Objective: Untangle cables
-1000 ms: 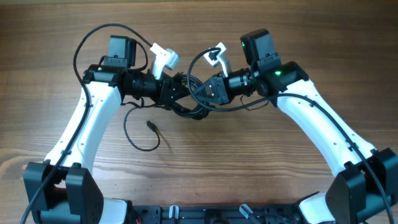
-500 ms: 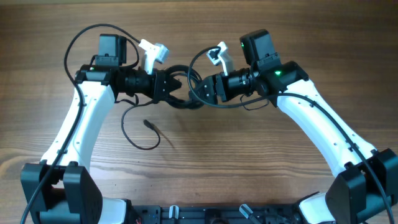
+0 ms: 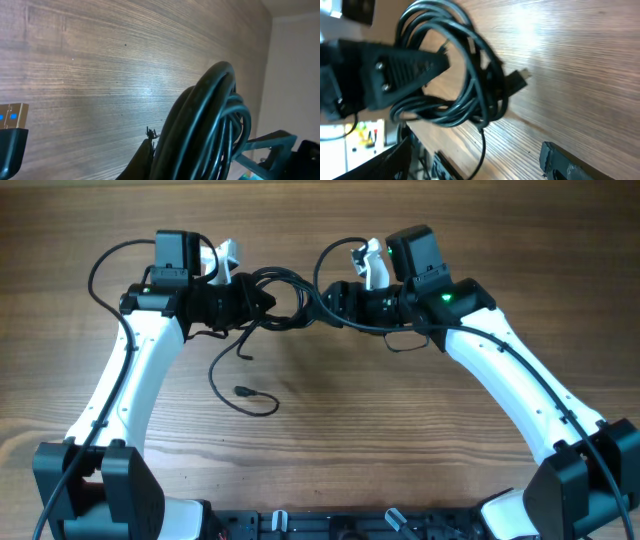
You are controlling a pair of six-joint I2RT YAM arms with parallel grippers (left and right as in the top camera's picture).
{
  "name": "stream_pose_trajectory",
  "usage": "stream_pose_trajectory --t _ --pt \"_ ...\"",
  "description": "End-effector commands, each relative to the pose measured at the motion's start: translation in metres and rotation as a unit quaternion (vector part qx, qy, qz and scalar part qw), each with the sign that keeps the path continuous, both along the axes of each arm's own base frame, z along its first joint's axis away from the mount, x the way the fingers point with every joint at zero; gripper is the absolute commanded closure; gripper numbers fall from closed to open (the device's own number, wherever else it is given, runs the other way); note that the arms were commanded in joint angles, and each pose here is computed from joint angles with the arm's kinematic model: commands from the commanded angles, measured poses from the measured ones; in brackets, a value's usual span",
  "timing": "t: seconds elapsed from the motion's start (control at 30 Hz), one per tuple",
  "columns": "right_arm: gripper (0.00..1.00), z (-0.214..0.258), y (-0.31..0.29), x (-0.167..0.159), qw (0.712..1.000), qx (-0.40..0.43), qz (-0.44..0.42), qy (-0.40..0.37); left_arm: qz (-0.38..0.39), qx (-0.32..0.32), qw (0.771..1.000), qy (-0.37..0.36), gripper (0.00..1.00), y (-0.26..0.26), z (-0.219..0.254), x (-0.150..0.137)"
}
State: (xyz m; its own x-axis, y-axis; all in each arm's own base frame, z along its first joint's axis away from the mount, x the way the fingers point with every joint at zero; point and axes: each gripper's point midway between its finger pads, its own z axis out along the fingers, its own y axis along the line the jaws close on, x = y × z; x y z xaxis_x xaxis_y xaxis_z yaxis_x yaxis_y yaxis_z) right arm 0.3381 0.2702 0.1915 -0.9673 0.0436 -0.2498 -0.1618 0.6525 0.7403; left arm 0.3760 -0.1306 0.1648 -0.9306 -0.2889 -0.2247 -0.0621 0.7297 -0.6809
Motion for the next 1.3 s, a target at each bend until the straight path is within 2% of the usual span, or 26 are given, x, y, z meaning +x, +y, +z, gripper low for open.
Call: stream_pose_trajectory --t 0.0,0.13,0.23,0.43,0.53,0.67,0.83,0.93,1.13,1.27 --pt "0.19 0.003 -0.002 0.006 1.000 -0.007 -0.024 0.000 0.016 -0.026 0.999 0.018 0.96 -0.003 0.006 -0.001" --pt "0.25 0.011 0.006 -0.001 0.999 0.015 0.025 -0.026 -0.009 -0.068 0.997 0.021 0.96 -0.016 0.015 -0.007" --pt "0.28 0.012 0.007 0.001 1.000 0.021 0.012 -0.015 -0.016 -0.075 0.997 0.021 0.96 -0.018 0.017 -0.008" --pt "0.45 0.007 -0.002 0.017 0.998 0.002 -0.060 0.002 -0.037 -0.108 0.993 0.020 0.96 -0.027 0.026 -0.013" --pt "0.54 0.003 -0.007 0.020 0.997 -0.013 -0.072 -0.001 -0.043 -0.118 0.992 0.021 0.96 -0.029 0.029 -0.015" --pt "0.73 -0.006 -0.017 0.022 0.995 -0.045 -0.091 -0.002 -0.060 -0.144 0.988 0.021 0.96 -0.035 0.037 -0.019" --pt "0.84 -0.011 -0.023 0.023 0.994 -0.069 -0.079 -0.022 -0.086 -0.187 0.978 0.019 0.96 -0.042 0.050 -0.025" --pt "0.87 -0.012 -0.025 0.024 0.994 -0.080 -0.069 -0.038 -0.102 -0.227 0.968 0.017 0.96 -0.041 0.064 -0.029" --pt "0.87 -0.016 -0.034 0.026 0.992 -0.101 -0.058 -0.054 -0.166 -0.338 0.926 -0.032 0.96 -0.031 0.111 -0.036" --pt "0.87 -0.015 -0.033 0.025 0.992 -0.096 -0.055 -0.053 -0.188 -0.362 0.912 -0.049 0.96 -0.028 0.124 -0.040"
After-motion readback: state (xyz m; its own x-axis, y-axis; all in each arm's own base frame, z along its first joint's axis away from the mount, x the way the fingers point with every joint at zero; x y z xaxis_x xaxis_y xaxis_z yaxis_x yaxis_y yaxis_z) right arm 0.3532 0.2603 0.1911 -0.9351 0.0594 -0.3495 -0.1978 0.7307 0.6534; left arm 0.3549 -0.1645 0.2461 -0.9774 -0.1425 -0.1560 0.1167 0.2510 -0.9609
